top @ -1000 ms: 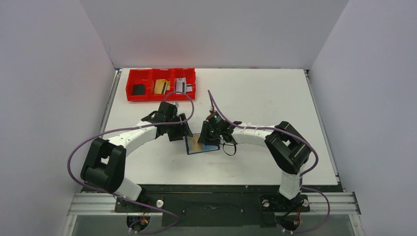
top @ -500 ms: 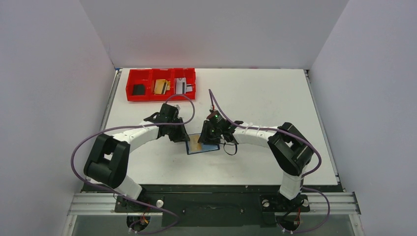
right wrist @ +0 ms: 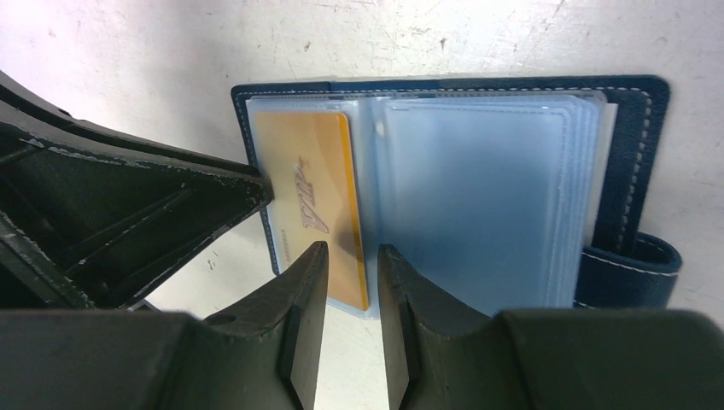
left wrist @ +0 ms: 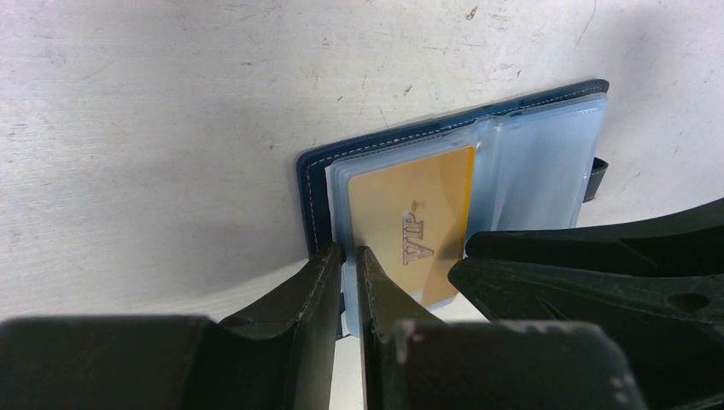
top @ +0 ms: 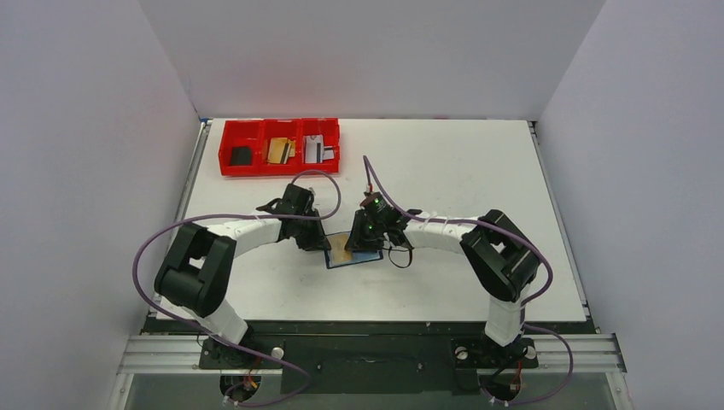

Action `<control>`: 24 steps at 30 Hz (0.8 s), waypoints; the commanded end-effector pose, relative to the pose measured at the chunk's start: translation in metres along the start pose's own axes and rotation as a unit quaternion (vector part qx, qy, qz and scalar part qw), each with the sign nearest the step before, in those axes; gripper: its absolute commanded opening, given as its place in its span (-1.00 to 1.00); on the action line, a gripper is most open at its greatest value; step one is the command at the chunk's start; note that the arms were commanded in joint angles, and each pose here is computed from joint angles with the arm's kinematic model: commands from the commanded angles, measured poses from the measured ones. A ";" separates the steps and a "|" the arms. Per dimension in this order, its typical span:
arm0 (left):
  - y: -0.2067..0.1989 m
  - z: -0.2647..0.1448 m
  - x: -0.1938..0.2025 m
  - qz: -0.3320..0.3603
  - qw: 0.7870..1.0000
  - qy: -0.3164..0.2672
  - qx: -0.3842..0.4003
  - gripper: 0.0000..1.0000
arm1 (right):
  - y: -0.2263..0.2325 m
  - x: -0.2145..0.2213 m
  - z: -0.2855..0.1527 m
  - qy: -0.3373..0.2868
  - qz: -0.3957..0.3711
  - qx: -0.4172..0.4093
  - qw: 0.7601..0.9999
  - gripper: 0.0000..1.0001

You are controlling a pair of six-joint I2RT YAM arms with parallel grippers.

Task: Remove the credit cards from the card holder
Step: Remove the credit card from the card holder.

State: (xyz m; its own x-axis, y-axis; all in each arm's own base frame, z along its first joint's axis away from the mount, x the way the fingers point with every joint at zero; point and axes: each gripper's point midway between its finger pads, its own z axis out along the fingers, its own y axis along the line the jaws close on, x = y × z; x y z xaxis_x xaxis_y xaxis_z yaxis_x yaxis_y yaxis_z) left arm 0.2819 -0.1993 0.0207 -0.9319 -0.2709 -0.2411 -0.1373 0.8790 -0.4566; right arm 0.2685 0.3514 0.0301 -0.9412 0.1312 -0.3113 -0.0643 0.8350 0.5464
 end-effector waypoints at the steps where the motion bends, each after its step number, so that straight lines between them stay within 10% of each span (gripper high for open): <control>1: -0.002 0.010 0.000 0.000 1.000 -0.006 0.000 -0.80 | 0.006 -0.006 0.005 -0.006 -0.003 -0.021 1.000 -0.50; 24: -0.002 0.024 0.019 0.014 0.999 0.016 -0.035 -0.93 | 0.011 -0.012 0.007 -0.008 0.034 -0.093 0.995 -0.58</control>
State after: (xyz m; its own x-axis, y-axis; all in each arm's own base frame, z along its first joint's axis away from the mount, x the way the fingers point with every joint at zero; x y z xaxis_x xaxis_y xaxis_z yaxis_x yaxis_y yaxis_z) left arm 0.2908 -0.2155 0.0193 -0.9222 -0.2691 -0.2778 -0.1198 0.8817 -0.4564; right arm 0.2736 0.3478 0.0240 -0.9497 0.1591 -0.2696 -0.0434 0.7860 0.6167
